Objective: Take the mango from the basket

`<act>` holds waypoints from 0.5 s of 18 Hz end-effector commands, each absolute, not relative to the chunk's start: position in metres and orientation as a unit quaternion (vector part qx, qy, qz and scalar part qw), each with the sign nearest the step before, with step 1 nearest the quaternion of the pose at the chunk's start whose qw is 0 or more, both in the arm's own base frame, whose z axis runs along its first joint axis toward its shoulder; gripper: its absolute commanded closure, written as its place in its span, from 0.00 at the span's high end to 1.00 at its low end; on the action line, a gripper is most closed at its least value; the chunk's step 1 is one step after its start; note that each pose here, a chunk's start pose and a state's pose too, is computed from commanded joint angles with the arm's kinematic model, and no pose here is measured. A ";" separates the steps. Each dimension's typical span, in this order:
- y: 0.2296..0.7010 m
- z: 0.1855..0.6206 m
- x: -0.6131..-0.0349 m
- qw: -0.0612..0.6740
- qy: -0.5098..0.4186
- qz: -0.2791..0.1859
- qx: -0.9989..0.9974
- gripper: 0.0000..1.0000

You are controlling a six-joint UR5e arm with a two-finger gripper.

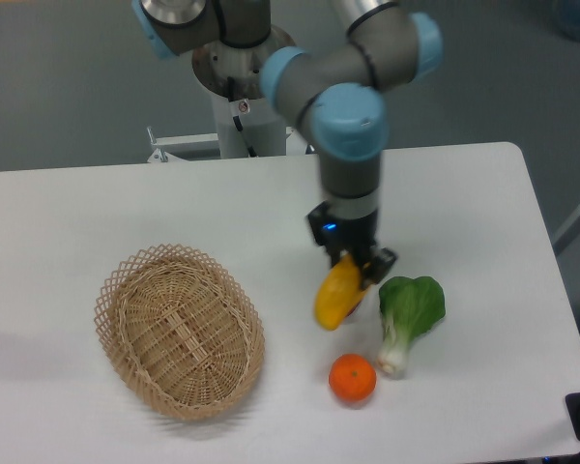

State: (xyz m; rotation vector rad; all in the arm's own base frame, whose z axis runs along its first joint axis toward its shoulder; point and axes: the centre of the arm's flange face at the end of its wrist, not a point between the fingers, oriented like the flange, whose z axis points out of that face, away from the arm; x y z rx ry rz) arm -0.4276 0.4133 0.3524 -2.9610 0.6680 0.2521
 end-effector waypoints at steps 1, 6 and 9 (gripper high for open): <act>0.409 0.354 -0.431 0.046 0.224 0.081 -0.970 0.59; 0.407 0.364 -0.438 0.047 0.222 0.073 -0.971 0.59; 0.407 0.363 -0.438 0.047 0.223 0.072 -0.971 0.59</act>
